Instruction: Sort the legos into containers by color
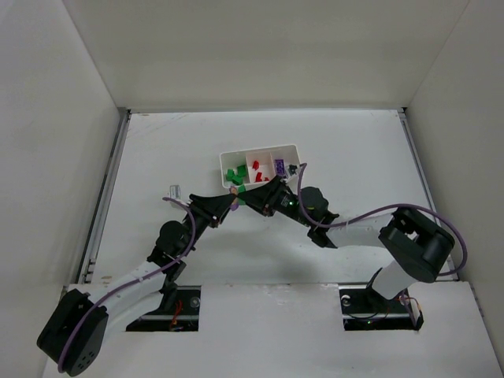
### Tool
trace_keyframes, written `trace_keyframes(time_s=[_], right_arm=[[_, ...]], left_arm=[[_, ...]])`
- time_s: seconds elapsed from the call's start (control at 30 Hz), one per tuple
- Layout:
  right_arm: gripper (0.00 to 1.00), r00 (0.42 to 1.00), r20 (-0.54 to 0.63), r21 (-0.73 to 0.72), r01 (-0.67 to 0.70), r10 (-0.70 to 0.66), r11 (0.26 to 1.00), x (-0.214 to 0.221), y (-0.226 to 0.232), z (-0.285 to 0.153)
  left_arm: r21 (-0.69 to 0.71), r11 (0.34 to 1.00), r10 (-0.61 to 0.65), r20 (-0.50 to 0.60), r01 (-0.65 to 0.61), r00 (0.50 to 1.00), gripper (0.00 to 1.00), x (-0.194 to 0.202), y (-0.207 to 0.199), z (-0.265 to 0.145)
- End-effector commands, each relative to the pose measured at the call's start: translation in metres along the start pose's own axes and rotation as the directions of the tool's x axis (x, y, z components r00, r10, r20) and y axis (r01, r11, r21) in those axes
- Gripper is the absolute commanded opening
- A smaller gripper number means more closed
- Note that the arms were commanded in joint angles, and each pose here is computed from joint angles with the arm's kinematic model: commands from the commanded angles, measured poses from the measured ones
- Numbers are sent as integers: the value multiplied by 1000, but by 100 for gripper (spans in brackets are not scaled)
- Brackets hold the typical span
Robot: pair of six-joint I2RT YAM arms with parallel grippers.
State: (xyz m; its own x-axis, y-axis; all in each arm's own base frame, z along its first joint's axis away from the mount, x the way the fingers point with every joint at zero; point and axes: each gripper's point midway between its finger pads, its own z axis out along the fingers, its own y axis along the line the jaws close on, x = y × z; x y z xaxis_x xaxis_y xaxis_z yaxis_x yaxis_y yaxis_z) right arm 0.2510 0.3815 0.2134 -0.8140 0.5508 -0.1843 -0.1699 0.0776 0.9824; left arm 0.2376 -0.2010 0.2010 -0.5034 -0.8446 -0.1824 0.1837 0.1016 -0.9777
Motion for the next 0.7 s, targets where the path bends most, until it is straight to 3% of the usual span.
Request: trace_keyframes(time_s=[0.0,0.3,0.67], right_arm=[[30,999,31,-81,-9,12,997,-12,15,-3],[29,996,76,-71,50,-44,996,-34,15,-19],[30,960,43,167,266,-277,949,-49,-16,6]], left_arm=[[75,997,16,-4,-15,1000,13,0,-21,1],[-2,998,59,52,-59,997,10,-24,2,-4],[-164,957,261,134,-238,956,11,-77,19,-9]])
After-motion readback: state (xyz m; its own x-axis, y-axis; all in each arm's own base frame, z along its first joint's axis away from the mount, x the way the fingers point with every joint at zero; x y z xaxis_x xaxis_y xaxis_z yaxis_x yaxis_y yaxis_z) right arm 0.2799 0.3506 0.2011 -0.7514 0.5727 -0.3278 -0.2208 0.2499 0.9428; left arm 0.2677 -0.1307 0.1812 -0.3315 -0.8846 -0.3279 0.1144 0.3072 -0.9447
